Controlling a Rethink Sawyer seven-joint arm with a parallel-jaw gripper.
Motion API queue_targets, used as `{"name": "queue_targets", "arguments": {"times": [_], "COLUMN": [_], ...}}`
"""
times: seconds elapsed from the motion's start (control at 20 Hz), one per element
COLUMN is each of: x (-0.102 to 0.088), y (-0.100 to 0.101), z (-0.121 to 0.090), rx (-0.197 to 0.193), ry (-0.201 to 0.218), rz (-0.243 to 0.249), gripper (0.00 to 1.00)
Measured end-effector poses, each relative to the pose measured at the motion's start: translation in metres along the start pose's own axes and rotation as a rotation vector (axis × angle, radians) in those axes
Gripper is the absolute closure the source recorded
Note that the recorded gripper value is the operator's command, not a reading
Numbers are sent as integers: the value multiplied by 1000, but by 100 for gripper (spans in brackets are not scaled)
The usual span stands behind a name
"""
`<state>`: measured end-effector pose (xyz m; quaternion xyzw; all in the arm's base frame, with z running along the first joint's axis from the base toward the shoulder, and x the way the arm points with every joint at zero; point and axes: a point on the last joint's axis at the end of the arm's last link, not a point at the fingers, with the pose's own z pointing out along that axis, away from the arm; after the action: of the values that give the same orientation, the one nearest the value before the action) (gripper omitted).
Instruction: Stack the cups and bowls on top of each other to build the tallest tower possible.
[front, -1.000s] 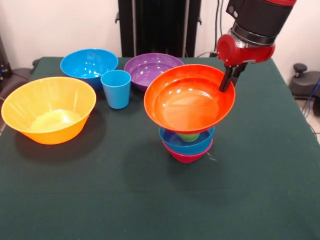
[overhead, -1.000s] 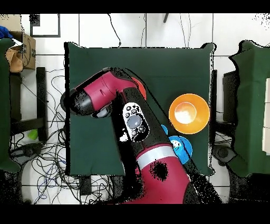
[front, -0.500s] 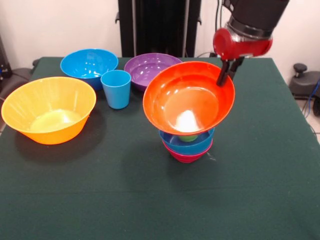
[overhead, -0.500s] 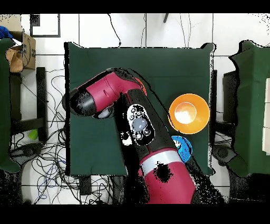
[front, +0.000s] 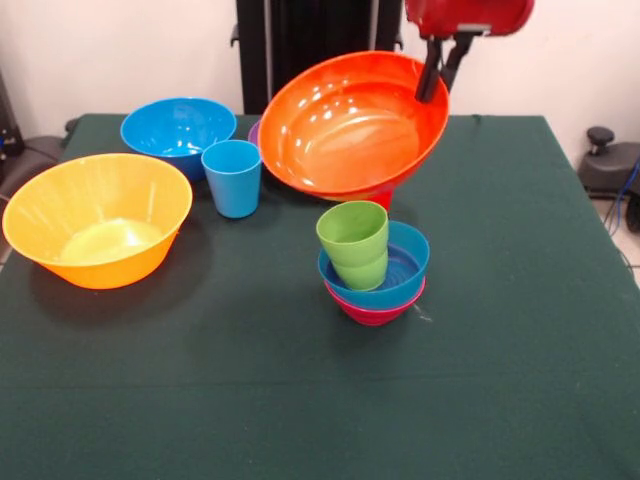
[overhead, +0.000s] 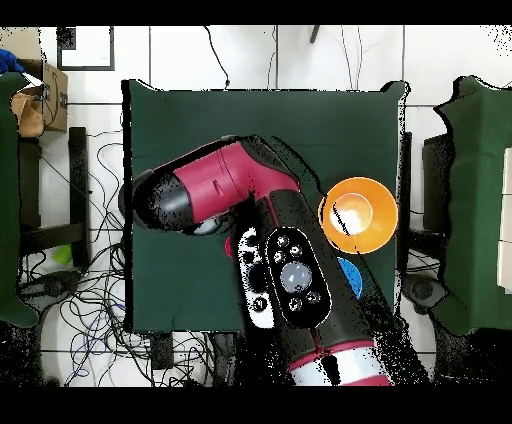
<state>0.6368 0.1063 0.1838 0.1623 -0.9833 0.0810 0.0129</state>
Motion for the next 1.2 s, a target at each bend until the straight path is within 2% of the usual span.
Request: {"name": "queue_targets", "arguments": {"times": [0.25, 0.6, 1.2], "x": [-1, -1, 9], "y": [-5, -5, -1], "z": [-14, -13, 28], "rx": [18, 20, 26], "ry": [-19, -17, 33], "rz": [6, 4, -44], "gripper": [100, 100, 100]}}
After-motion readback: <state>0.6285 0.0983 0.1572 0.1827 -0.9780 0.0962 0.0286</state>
